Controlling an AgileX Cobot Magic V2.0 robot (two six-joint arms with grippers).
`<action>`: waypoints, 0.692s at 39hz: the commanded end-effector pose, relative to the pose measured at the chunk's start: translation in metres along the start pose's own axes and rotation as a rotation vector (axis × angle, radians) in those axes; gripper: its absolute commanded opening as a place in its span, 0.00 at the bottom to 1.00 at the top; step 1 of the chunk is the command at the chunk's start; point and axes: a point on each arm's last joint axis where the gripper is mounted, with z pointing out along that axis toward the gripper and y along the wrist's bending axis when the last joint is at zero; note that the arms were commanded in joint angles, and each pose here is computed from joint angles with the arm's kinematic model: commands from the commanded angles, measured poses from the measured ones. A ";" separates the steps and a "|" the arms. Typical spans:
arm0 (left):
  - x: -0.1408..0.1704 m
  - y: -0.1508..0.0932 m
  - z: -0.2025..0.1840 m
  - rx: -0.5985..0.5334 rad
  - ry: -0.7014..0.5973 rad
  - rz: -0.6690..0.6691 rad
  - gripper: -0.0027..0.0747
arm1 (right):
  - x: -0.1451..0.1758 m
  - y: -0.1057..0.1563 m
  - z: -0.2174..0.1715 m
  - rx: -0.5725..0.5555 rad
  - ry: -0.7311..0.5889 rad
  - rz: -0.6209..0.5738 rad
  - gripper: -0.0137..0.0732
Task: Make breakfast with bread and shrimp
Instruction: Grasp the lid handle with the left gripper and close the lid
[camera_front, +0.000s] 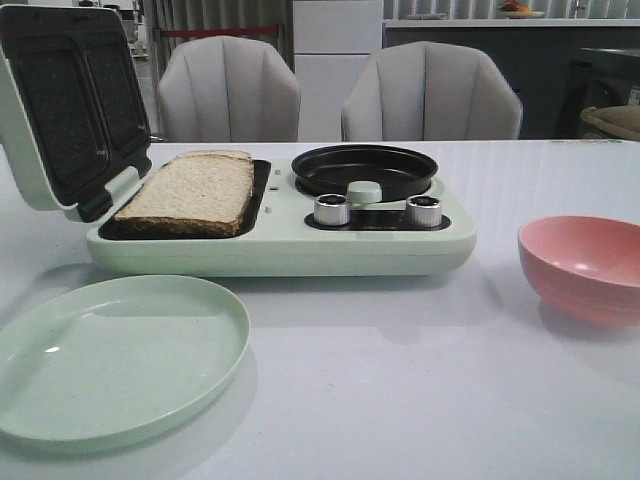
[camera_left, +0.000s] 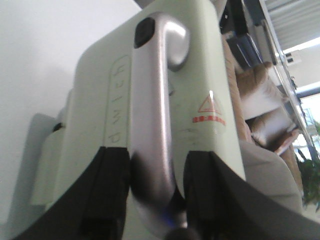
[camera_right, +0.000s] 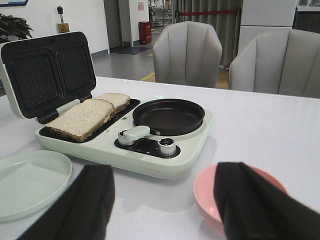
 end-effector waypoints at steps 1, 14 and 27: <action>0.002 -0.045 0.002 0.199 0.005 0.102 0.42 | -0.017 0.000 -0.003 0.003 -0.118 0.000 0.77; 0.067 -0.080 0.069 0.098 0.213 0.387 0.42 | -0.017 0.000 -0.003 0.003 -0.118 0.000 0.77; 0.126 -0.068 0.123 -0.051 0.417 0.635 0.42 | -0.017 0.000 -0.003 0.003 -0.117 0.000 0.77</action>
